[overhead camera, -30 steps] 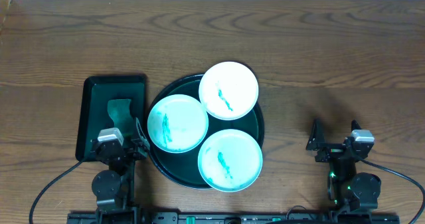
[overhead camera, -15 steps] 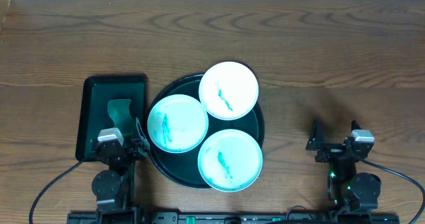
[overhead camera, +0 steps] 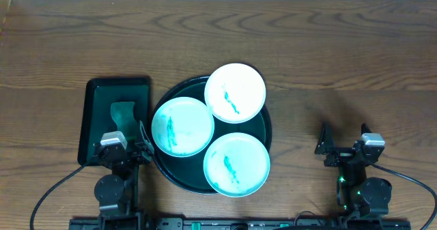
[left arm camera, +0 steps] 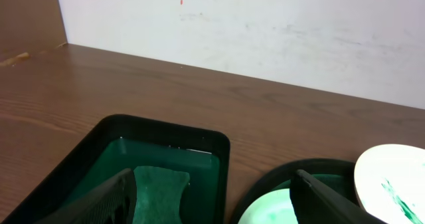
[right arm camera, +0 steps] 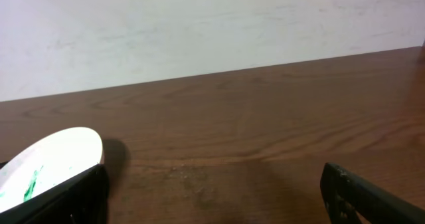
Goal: Clean dirty plates on tray and stack at the side
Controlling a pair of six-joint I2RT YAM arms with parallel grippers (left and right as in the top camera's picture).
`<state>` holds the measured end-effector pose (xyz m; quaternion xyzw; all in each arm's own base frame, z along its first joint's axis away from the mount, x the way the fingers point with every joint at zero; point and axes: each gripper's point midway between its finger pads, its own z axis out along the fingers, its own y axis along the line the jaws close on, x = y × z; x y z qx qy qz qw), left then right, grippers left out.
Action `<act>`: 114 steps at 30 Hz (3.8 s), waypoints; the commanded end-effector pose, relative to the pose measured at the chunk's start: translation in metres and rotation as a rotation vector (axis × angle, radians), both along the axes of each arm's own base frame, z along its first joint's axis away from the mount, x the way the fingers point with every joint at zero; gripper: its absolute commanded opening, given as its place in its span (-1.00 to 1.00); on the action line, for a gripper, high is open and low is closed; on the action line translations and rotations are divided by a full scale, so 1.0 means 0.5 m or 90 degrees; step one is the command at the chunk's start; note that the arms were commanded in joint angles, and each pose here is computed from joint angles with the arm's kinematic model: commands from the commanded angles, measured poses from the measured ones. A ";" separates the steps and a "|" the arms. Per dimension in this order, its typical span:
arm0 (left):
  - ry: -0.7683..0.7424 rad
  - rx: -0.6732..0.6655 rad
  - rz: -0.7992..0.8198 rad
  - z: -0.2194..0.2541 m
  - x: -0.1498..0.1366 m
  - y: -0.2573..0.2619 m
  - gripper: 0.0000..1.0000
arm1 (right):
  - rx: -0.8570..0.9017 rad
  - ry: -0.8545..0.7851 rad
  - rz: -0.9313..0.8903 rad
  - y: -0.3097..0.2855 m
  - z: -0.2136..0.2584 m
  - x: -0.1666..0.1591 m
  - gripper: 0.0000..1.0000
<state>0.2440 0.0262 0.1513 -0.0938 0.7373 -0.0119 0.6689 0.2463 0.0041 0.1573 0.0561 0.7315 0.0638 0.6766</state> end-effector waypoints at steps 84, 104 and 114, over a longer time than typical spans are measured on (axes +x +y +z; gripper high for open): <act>0.343 -0.001 -0.067 0.125 0.103 -0.017 0.49 | -0.054 0.080 0.079 0.041 0.247 0.076 0.99; 0.631 -0.064 -0.161 0.141 0.125 -0.057 0.48 | 0.033 0.417 0.314 0.160 0.213 0.156 0.98; 0.617 -0.060 -0.159 0.142 0.142 -0.054 0.49 | 0.091 0.487 0.382 0.197 0.152 0.209 0.99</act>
